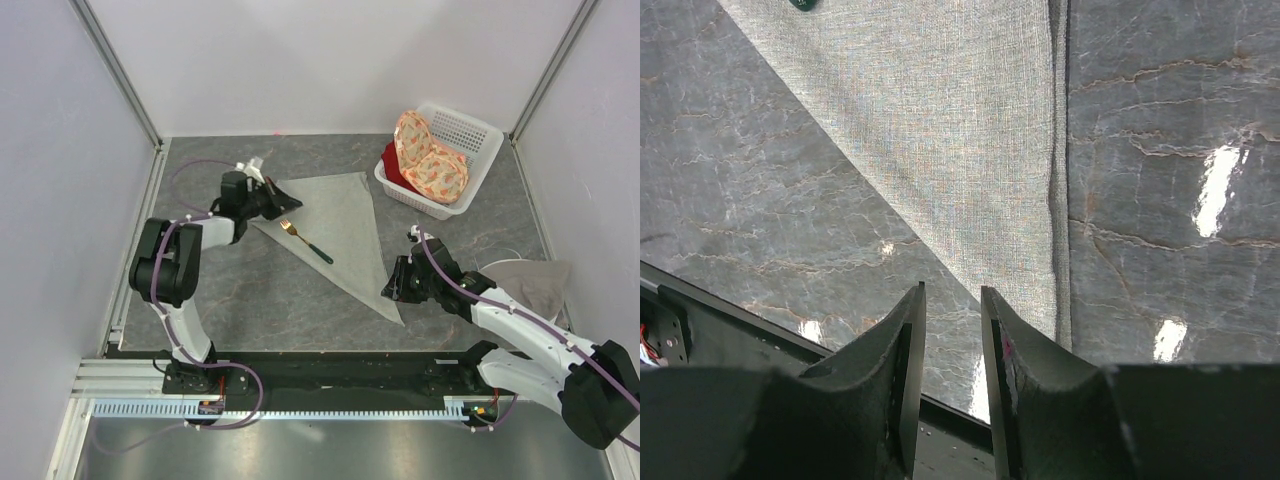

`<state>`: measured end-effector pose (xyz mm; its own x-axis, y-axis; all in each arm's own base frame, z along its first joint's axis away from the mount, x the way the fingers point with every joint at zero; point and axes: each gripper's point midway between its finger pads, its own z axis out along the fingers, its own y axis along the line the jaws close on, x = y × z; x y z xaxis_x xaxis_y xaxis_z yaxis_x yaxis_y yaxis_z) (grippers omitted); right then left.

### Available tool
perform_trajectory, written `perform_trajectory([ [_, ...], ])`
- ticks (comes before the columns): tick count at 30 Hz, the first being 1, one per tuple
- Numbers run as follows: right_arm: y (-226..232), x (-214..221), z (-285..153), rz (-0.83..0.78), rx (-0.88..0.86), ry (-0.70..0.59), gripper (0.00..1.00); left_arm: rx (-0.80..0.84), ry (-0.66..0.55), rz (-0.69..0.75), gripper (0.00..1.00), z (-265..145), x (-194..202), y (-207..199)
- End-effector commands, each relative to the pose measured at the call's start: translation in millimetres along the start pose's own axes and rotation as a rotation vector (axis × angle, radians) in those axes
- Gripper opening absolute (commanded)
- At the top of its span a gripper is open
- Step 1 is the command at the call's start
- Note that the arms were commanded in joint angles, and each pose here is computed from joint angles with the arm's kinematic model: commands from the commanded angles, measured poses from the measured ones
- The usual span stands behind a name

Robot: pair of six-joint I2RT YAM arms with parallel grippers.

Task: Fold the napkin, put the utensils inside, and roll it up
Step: Fold the napkin

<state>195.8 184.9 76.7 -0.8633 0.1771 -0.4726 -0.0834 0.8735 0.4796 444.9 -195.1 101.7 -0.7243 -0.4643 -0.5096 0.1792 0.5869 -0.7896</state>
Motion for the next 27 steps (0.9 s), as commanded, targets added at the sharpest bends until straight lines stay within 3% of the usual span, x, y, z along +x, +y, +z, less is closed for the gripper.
perform_trajectory([
  [1,12,-19,-11,-0.018,-0.027,-0.063,0.36,0.096,0.032,0.069,0.02,5,25,-36],
  [9,11,-19,-11,-0.014,-0.023,-0.058,0.36,0.143,0.15,0.117,0.02,12,81,-44],
  [17,11,-18,-9,-0.016,-0.016,-0.048,0.36,0.151,0.2,0.211,0.02,1,114,-41],
  [27,10,-16,-8,-0.017,-0.013,-0.04,0.36,0.157,0.219,0.216,0.02,-12,138,-39],
])
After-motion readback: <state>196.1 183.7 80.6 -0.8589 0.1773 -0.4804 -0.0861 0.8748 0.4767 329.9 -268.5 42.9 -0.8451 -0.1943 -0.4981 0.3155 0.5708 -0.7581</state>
